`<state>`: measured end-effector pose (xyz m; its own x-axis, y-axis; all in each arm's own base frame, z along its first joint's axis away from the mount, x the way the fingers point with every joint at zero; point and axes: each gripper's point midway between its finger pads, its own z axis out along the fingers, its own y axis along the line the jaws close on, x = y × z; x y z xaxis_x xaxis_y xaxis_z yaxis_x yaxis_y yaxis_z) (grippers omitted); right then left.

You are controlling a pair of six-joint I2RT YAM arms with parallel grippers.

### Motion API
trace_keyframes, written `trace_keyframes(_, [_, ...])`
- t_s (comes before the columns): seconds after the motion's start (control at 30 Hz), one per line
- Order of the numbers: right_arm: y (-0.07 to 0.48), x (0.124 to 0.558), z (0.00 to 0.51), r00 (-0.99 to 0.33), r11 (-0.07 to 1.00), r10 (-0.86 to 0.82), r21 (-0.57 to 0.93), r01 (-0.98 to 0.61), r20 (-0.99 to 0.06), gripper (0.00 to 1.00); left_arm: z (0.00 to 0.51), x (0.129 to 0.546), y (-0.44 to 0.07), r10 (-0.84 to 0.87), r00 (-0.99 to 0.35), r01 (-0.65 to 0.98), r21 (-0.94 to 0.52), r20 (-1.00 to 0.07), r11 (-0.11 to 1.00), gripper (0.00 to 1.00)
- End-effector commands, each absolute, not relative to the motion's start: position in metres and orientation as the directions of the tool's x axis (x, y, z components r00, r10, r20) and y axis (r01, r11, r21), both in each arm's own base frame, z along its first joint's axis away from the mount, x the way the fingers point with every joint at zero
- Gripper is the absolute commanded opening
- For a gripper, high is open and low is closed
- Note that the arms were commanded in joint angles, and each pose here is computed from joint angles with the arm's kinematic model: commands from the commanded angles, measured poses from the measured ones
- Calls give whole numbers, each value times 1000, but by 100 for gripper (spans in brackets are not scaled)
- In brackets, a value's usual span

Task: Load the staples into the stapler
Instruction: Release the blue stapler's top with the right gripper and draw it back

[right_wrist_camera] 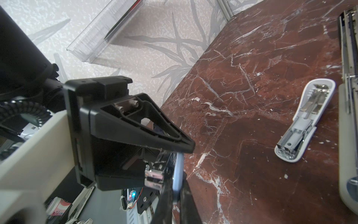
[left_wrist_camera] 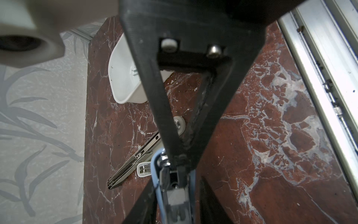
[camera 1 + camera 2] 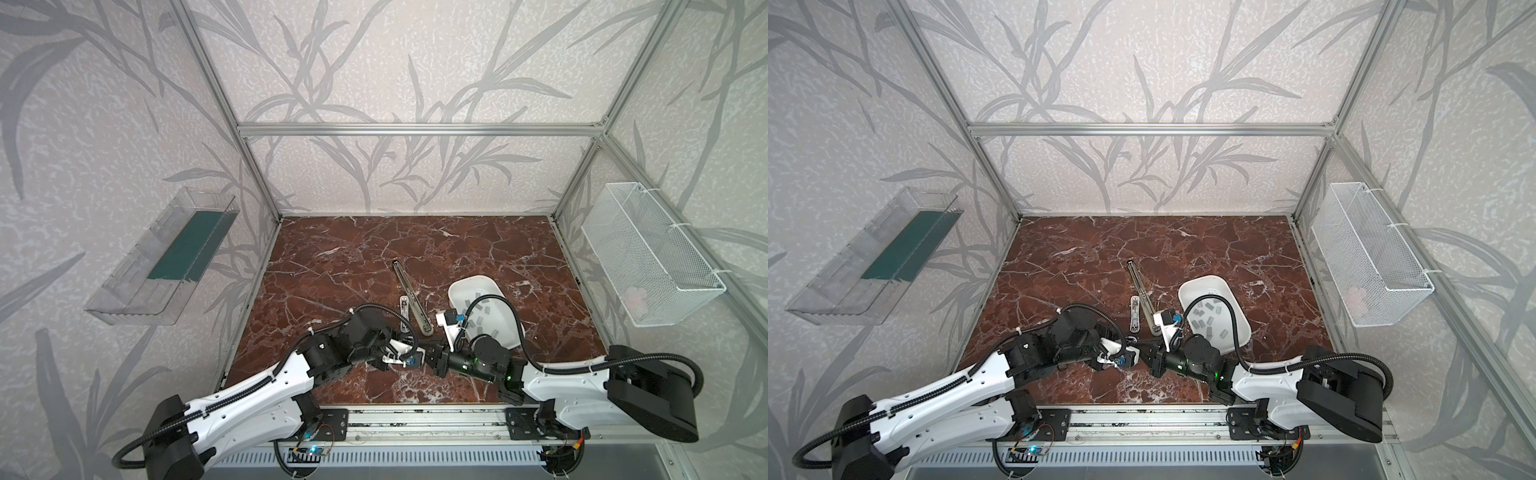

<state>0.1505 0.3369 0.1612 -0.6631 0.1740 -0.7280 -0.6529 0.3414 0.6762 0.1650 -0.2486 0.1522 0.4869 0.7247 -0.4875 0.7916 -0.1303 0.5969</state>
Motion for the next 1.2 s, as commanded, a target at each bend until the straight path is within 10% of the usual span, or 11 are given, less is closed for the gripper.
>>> trace_keyframes(0.0, [339, 151, 187, -629, 290, 230, 669, -684, -742, 0, 165, 163, -249, 705, 509, 774, 622, -494, -122, 29])
trace_keyframes(0.37, [346, 152, 182, -651, 289, 221, 686, -668, -726, 9, 176, 179, -254, 709, 480, 758, 652, -517, -37, 28])
trace_keyframes(0.6, [321, 164, 180, -613, 385, 262, 663, -642, -746, 40, 153, 182, -231, 724, 566, 768, 570, -394, -291, 14])
trace_keyframes(1.17, [201, 217, 171, -507, 631, 393, 626, -458, -767, 53, 105, 243, -179, 711, 703, 696, 241, -33, -677, 2])
